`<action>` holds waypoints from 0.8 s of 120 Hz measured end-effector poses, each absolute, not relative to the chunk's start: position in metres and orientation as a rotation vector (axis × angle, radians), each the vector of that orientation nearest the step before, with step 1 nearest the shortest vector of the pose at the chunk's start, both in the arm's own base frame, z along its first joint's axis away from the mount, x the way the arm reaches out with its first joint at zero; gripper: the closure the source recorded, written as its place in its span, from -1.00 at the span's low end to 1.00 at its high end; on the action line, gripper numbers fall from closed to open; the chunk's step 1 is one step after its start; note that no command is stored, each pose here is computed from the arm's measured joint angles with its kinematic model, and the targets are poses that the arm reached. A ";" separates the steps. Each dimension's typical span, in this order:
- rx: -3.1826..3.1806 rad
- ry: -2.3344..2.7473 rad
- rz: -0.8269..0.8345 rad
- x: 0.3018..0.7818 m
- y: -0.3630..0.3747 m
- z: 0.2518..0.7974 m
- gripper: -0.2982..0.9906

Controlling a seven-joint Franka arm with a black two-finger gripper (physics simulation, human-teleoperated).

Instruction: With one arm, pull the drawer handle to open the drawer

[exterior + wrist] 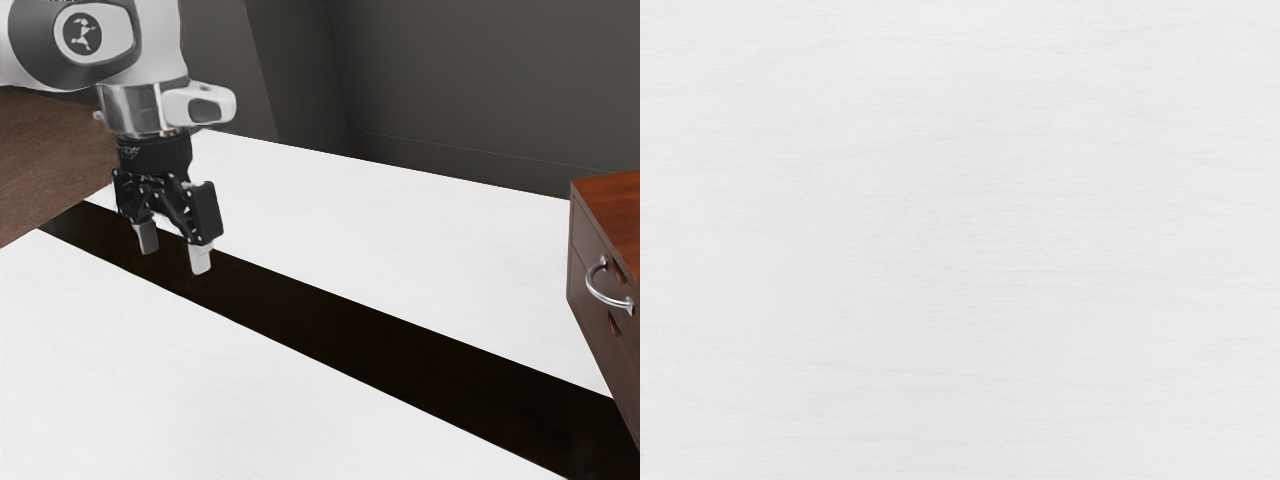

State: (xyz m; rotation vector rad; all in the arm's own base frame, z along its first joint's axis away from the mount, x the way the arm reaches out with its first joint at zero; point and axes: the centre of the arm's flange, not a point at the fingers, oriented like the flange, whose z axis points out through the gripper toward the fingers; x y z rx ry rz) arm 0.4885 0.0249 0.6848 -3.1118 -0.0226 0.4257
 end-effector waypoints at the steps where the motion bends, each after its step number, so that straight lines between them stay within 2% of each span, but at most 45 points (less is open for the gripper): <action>1: -3.114 -0.025 0.405 0.490 0.026 0.685 -0.54; 22: -3.131 -0.086 0.091 0.511 0.055 0.701 -0.54; 38: -3.065 -0.149 -0.287 0.494 0.071 0.804 -0.54; 45: -3.036 -0.174 -0.377 0.498 0.078 0.821 -0.54; 53: -3.036 -0.108 -0.416 0.521 0.054 0.814 -0.54; 69: -3.114 0.208 -0.445 0.564 -0.089 0.778 -0.53; 96: -3.235 0.024 -0.490 0.616 -0.109 0.732 -0.54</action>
